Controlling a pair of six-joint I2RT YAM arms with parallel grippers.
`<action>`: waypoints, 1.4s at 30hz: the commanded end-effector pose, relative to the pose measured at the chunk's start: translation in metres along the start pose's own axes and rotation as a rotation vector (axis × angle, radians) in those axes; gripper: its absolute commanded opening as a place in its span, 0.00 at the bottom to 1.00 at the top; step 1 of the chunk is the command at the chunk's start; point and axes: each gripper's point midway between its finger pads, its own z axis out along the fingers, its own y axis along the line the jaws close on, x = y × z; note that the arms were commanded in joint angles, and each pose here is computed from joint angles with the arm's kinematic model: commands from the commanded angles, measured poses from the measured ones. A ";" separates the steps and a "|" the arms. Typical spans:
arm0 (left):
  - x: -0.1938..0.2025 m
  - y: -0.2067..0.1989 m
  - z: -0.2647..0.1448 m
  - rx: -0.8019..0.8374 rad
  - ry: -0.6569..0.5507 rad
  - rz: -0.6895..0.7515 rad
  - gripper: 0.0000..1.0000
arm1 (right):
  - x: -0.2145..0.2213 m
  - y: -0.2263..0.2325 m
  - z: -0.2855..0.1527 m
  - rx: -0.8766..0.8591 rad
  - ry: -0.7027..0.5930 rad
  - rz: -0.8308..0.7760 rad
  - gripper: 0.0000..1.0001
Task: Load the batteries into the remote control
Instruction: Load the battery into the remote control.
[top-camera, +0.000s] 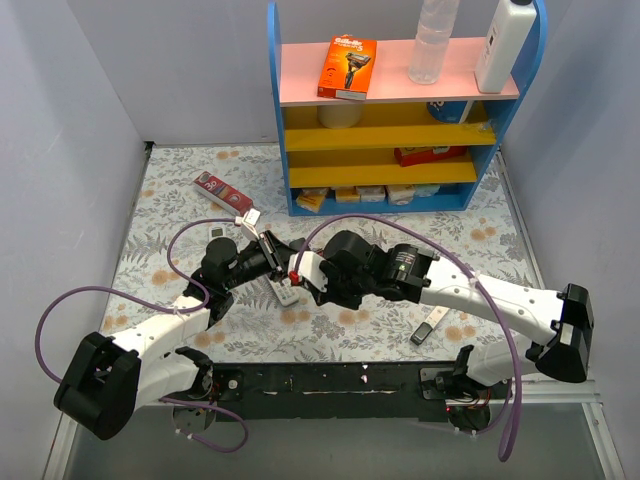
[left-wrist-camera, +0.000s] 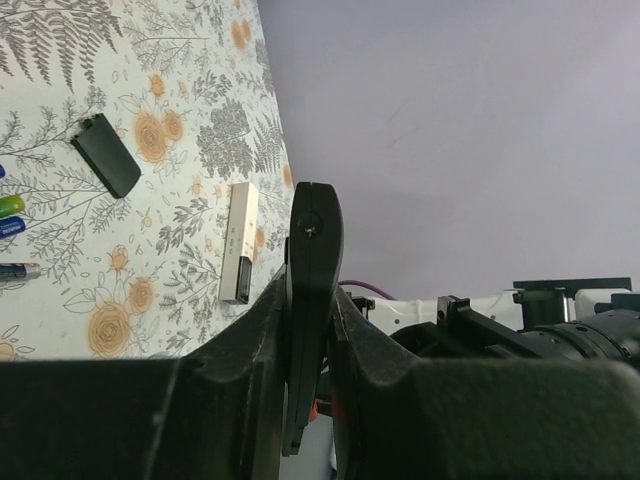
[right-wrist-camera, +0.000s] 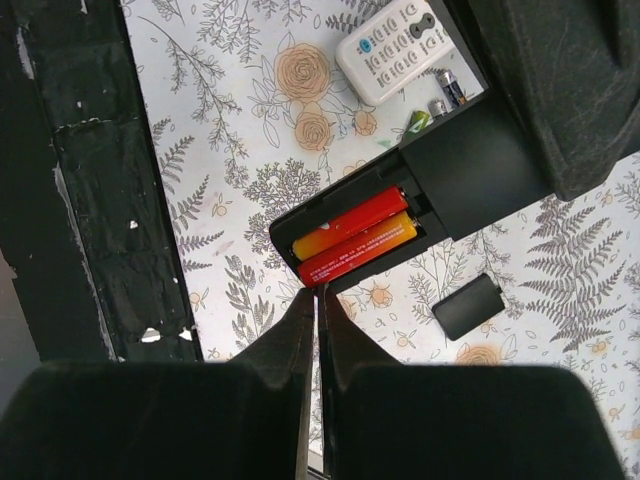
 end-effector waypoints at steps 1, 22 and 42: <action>0.003 -0.042 -0.003 0.118 0.041 0.027 0.00 | -0.015 -0.019 0.017 0.086 -0.027 0.063 0.08; 0.007 -0.065 -0.013 0.220 0.048 0.169 0.00 | -0.006 -0.029 0.046 -0.017 0.116 0.573 0.18; -0.025 -0.005 -0.012 0.016 -0.207 0.025 0.00 | 0.011 -0.034 0.028 0.006 -0.006 0.729 0.29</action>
